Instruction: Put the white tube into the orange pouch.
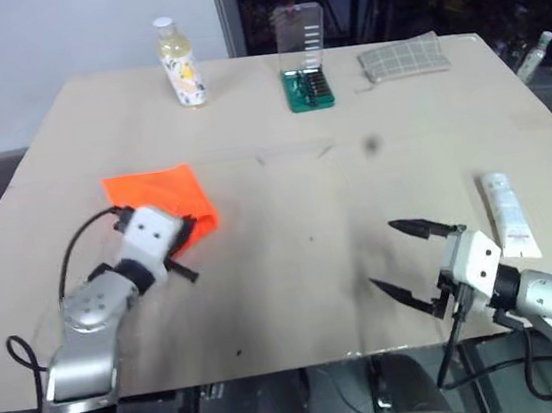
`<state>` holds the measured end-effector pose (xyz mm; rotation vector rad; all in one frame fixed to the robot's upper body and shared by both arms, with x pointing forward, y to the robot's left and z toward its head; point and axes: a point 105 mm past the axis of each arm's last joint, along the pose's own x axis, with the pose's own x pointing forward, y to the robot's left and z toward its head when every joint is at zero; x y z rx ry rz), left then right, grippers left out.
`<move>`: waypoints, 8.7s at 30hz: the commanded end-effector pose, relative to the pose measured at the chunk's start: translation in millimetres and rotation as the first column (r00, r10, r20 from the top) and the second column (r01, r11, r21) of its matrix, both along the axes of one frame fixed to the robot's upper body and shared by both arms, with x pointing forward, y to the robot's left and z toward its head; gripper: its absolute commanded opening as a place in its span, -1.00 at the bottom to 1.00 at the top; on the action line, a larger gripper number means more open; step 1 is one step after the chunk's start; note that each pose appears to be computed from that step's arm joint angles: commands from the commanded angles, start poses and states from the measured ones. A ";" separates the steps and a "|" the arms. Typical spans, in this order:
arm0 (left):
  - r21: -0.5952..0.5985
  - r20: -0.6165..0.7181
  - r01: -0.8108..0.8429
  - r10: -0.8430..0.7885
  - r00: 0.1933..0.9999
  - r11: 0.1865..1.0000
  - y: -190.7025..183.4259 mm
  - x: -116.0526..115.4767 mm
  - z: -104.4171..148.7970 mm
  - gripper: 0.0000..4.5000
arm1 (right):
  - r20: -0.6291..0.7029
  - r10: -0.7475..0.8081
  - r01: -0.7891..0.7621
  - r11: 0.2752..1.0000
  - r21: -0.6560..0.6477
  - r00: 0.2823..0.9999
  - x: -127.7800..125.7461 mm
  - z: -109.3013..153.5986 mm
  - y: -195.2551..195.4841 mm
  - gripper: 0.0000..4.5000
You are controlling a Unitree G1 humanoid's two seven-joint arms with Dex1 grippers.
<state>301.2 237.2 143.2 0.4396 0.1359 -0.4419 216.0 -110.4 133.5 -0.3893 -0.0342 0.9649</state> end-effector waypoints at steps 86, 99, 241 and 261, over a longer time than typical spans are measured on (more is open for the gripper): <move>-0.432 -0.203 0.262 -0.377 0.904 0.863 -89.5 -10.6 56.3 -1.00 | -0.246 0.051 -0.039 0.998 0.053 0.968 148.0 27.4 131.6 -0.72; -0.441 -0.164 0.368 -0.477 0.864 0.819 -153.6 23.1 29.9 -1.00 | 0.041 -0.115 0.122 0.928 -0.353 0.992 165.8 -1.4 67.1 -0.72; -0.504 -0.102 0.326 -0.430 0.897 0.800 -135.0 34.0 26.0 -1.00 | -0.168 -0.079 0.150 0.869 0.472 0.983 131.6 107.9 42.3 -0.97; -0.537 0.265 0.567 -0.514 0.816 0.624 -150.9 36.2 157.7 0.01 | 0.128 0.011 -0.086 0.799 0.595 0.992 111.6 258.5 41.8 -1.00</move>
